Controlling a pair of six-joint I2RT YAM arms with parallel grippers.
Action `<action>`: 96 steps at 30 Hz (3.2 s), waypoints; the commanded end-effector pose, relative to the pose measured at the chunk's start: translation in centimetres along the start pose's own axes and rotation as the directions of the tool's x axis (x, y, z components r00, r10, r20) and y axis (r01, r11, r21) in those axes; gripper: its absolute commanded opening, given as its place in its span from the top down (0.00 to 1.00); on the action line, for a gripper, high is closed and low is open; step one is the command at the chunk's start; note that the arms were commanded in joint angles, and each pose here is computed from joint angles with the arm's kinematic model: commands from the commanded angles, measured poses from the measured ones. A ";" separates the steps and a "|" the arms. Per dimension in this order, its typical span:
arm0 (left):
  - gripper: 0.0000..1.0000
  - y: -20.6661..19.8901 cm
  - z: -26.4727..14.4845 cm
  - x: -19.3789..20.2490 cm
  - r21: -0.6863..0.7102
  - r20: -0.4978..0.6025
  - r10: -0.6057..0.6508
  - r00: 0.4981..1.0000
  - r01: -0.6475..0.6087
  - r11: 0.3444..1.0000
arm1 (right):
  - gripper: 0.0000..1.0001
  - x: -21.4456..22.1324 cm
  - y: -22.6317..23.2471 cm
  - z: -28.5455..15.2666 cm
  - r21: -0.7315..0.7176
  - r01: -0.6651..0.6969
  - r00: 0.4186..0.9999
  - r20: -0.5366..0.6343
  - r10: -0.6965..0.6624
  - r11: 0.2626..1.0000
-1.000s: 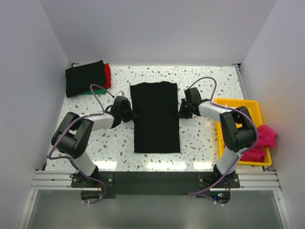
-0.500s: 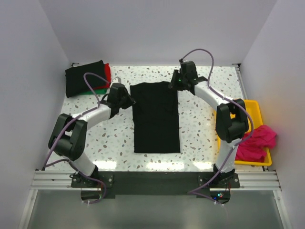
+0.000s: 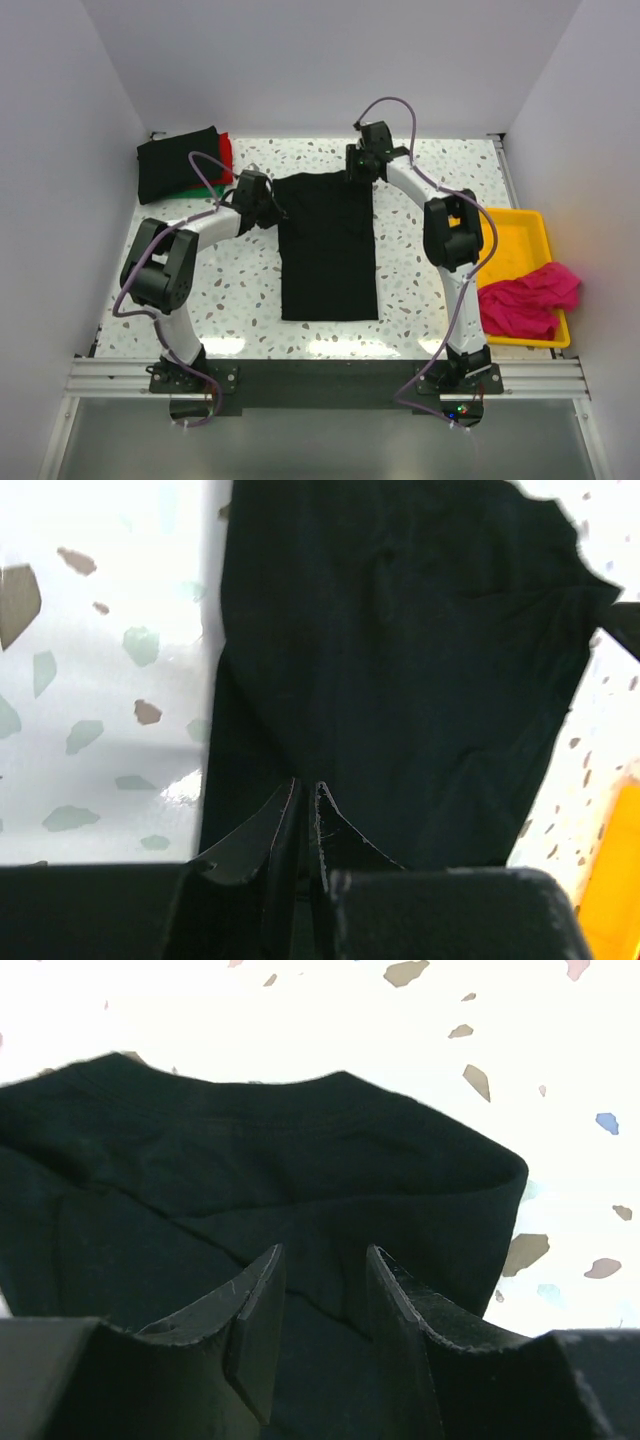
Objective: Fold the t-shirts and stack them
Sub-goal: Fold the tshirt
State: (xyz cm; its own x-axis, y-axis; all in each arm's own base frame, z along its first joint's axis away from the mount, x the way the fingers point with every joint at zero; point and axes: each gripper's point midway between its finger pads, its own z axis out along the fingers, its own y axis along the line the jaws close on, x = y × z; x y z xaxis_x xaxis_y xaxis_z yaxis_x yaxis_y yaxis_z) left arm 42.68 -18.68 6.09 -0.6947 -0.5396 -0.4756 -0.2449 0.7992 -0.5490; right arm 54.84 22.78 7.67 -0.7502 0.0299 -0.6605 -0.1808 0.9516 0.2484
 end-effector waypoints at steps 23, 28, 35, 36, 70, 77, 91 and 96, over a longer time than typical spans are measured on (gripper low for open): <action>0.89 2.6 1.4 1.9 -0.077 -0.051 -0.027 0.998 0.023 0.997 | 0.59 -0.4 10.2 1.1 -0.253 0.223 0.974 0.103 -0.203 0.942; 0.91 2.7 1.2 2.5 -0.069 -0.069 -0.039 0.997 0.034 0.997 | 0.59 -1.0 13.0 2.2 -0.281 0.266 0.960 0.167 -0.226 0.922; 0.91 1.8 -0.2 2.5 -0.020 -0.070 -0.036 0.997 0.034 0.999 | 0.59 -0.4 14.7 4.1 -0.321 0.279 0.957 0.174 -0.233 0.905; 0.91 1.7 -0.3 2.4 -0.017 -0.068 -0.032 0.997 0.031 0.999 | 0.59 -0.2 15.0 4.2 -0.326 0.281 0.956 0.175 -0.234 0.903; 0.91 3.1 -4.9 9.4 0.029 -0.182 0.048 0.982 -0.044 0.999 | 0.60 2.6 16.1 6.3 -0.336 0.281 0.959 0.144 -0.246 0.899; 0.91 4.4 -4.5 9.8 -0.020 -0.187 0.059 0.981 -0.064 0.998 | 0.62 3.2 15.8 6.7 -0.326 0.277 0.960 0.133 -0.247 0.904; 0.94 4.9 -4.5 10.4 -0.033 -0.207 0.051 0.977 -0.059 0.998 | 0.86 3.0 16.0 6.3 -0.328 0.282 0.959 0.120 -0.257 0.902; 0.95 5.4 -4.5 10.7 -0.048 -0.217 0.049 0.975 -0.061 0.997 | 0.97 1.1 16.1 4.6 -0.297 0.296 0.953 0.161 -0.257 0.908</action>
State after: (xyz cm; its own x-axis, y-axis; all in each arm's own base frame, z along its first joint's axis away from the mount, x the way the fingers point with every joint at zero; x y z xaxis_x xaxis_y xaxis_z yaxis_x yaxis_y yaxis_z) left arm 31.34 -19.59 1.88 -0.8299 -0.4472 -0.3336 -0.2348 0.8224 -0.5182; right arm 53.42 39.29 4.07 -0.6225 -0.1780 -0.7621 -0.5626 0.7787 0.2776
